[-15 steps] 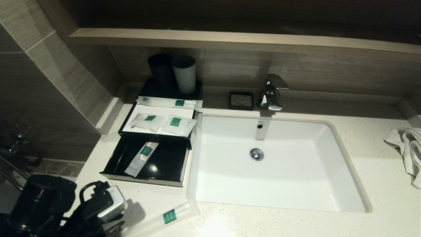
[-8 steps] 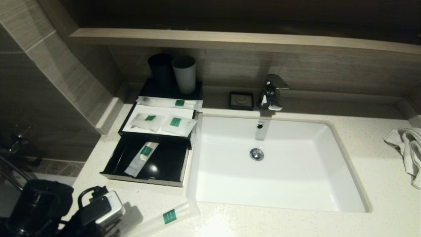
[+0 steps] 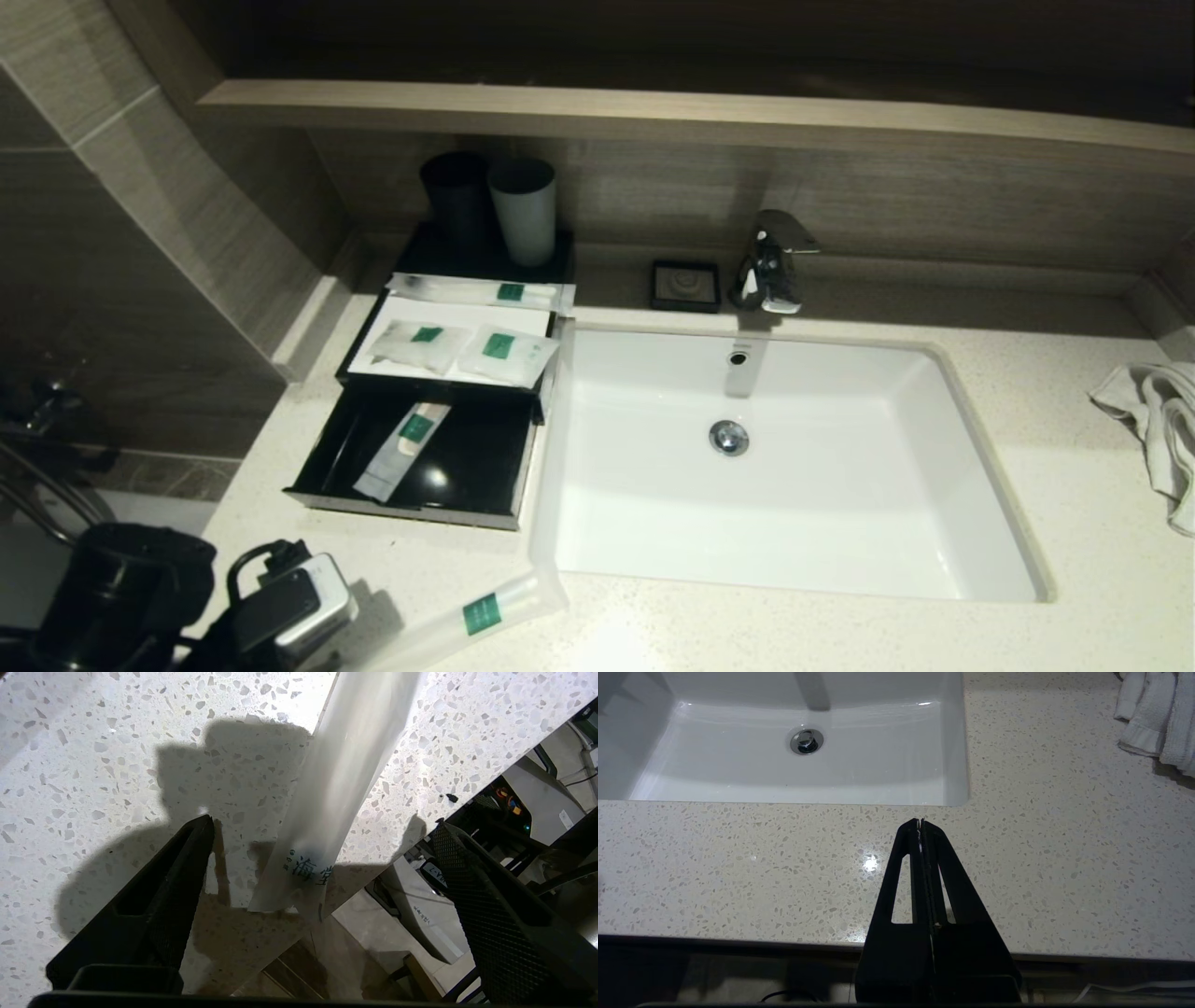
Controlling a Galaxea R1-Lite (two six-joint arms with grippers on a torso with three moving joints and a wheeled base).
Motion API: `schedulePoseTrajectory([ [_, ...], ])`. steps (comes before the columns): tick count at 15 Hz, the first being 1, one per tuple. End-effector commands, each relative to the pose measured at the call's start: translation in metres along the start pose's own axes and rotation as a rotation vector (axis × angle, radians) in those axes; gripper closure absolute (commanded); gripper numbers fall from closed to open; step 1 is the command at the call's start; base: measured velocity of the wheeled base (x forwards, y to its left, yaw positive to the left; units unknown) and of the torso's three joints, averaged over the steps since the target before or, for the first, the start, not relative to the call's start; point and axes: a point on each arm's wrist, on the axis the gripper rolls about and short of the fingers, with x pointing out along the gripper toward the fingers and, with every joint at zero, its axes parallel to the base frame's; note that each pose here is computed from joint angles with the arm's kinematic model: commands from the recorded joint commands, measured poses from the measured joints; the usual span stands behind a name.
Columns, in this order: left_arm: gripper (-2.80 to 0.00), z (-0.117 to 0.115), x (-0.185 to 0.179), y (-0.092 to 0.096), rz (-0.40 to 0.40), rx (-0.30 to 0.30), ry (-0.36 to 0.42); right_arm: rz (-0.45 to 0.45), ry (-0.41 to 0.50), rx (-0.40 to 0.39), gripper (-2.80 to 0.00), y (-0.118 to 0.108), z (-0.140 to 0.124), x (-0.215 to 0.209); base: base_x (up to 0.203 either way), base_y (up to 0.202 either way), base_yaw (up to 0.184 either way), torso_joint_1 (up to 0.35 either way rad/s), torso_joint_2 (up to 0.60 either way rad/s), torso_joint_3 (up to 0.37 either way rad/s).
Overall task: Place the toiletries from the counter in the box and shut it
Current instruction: Pick up the bathroom toiletry
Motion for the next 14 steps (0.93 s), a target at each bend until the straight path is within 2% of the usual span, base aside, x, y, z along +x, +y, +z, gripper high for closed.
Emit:
schedulePoseTrajectory([
  [1, -2.80, -0.0004, 0.0020, 0.0002, -0.002, 0.002, 0.002, 0.000, 0.002, 0.000, 0.00, 0.0000, 0.0000, 0.0001, 0.000, 0.000, 0.000, 0.000, 0.00, 0.000],
  [14, -2.80, 0.0008, -0.0032, -0.0014, 0.035, 0.033, -0.026, 0.000, 0.002, 0.000, 0.00, 0.0000, 0.0000, 0.0001, 0.000, 0.000, 0.000, 0.000, 0.00, 0.000],
])
